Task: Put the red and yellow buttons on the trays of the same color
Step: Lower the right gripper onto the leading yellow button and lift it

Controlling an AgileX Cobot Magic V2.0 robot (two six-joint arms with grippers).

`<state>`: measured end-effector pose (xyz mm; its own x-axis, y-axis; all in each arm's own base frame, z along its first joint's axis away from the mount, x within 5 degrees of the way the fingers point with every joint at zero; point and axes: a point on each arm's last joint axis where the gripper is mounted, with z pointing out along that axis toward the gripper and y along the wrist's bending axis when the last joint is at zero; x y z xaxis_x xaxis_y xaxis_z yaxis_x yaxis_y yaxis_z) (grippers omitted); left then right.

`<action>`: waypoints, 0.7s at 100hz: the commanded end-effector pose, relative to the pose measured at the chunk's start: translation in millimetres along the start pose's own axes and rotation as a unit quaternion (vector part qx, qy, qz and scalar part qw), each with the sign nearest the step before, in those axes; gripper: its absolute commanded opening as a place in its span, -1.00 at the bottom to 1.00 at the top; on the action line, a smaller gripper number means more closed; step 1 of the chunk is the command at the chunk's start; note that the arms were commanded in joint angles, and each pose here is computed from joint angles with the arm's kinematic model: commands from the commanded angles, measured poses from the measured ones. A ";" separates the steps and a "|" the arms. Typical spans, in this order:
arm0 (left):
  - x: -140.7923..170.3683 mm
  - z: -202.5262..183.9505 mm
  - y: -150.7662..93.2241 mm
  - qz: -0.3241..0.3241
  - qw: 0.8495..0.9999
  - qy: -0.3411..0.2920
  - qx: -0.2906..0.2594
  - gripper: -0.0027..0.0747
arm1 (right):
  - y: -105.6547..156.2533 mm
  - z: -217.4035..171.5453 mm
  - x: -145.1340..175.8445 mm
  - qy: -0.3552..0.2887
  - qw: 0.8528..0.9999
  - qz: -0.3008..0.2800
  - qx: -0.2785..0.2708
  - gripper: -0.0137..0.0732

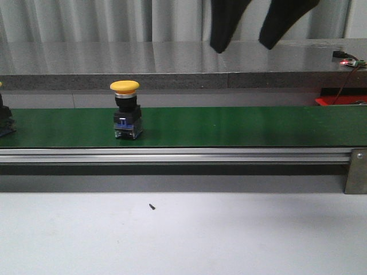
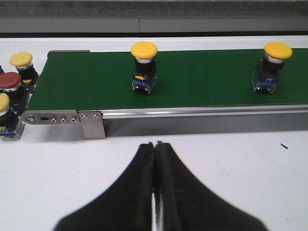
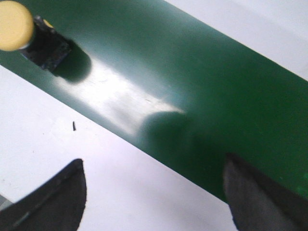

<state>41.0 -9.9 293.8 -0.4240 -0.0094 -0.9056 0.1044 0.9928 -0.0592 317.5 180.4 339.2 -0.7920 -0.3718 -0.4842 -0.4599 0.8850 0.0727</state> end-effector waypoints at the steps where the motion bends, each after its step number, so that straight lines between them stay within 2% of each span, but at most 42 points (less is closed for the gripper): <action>1: -12.3 -3.2 -0.8 -0.004 0.999 -0.041 0.004 -0.98 | 11.4 -15.0 -15.3 -0.031 0.999 -0.022 -0.014 0.65; 28: -12.3 -3.2 -0.8 -0.004 0.999 -0.041 0.004 -0.98 | 48.3 13.1 -38.5 -0.018 0.991 -0.124 -0.056 0.65; 53: -12.3 -3.2 -0.8 -0.004 0.999 -0.041 0.004 -0.98 | 60.0 40.3 -46.4 -0.019 0.984 -0.147 -0.103 0.65; 70: -12.3 -3.2 -0.8 -0.004 0.999 -0.041 0.004 -0.98 | 60.3 53.1 -53.0 -0.047 0.984 -0.143 -0.099 0.65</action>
<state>41.0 -9.9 293.5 -0.4245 -0.0080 -0.9054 0.1050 0.9928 -0.0579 353.6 268.1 290.6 -0.6410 -0.6138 -0.4608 -0.7262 0.6793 0.1055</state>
